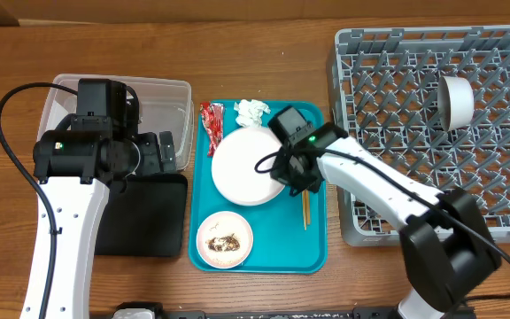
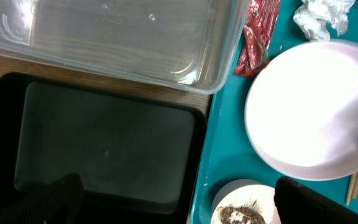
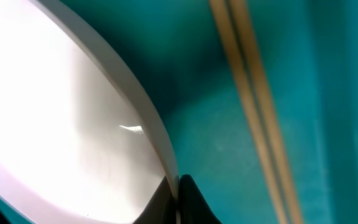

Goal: Sort waste into correct bins and load items into the dishwasher
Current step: 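Lift the white plate and stand it in the dish rack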

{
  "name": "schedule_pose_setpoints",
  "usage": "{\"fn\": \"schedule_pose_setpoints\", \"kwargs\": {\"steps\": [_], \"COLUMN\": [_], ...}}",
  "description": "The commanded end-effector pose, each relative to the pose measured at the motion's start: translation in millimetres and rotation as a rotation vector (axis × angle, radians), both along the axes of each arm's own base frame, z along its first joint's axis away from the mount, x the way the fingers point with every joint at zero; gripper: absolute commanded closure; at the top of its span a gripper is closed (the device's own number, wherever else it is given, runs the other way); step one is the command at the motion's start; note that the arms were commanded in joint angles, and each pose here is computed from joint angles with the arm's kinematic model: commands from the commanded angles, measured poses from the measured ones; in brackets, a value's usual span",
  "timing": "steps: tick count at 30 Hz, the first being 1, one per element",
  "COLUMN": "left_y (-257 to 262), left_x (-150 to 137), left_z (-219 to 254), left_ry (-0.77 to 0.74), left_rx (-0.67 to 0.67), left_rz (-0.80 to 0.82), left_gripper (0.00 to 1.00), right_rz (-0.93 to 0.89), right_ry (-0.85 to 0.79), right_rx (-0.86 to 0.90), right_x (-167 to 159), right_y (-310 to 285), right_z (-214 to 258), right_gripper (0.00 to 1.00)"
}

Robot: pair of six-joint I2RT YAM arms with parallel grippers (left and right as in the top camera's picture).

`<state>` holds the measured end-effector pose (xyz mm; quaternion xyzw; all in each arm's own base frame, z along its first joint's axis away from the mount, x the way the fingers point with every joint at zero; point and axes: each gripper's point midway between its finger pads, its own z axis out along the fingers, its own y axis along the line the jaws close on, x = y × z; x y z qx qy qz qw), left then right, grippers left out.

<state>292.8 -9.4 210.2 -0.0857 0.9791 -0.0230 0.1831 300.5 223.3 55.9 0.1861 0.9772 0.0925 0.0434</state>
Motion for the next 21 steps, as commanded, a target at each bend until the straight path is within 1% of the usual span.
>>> {"fn": "schedule_pose_setpoints", "kwargs": {"steps": [1,7,9,12,14,16,18,21], "left_y": [3.4,3.4,3.4,3.4,3.4,3.4,3.4,3.4], "left_x": [2.9,2.9,2.9,2.9,2.9,2.9,2.9,2.9], "left_z": [1.7,1.7,1.7,1.7,1.7,1.7,1.7,1.7], "left_ry": [-0.005,-0.005,-0.005,-0.005,-0.005,-0.005,-0.005,-0.005], "left_rx": [0.018,0.018,0.018,0.018,0.018,0.018,0.018,0.018], "left_rz": [-0.006,-0.006,-0.005,-0.006,-0.006,-0.006,-0.006,-0.006], "left_gripper": [0.00,0.00,0.00,0.00,0.00,0.00,0.00,0.00], "right_rz": [0.005,0.050,0.033,-0.082,-0.170,-0.208,-0.228,-0.278], "right_ry": [-0.245,-0.510,-0.586,-0.663,-0.680,-0.672,-0.652,-0.615], "right_rx": [-0.055,-0.190,-0.302,-0.572,-0.739,-0.874,-0.952,-1.024], "right_x": [40.8,72.6,79.1,84.4,82.8,81.3,80.5,78.9], "right_y": [-19.8,-63.7,-90.7,-151.0,-187.3,-214.8,-233.0,-258.4], "right_z": [72.5,161.2,183.4,211.1,225.6,235.7,239.8,239.7], "right_gripper": [0.96,0.96,0.96,0.96,0.96,0.96,0.96,0.96]}}
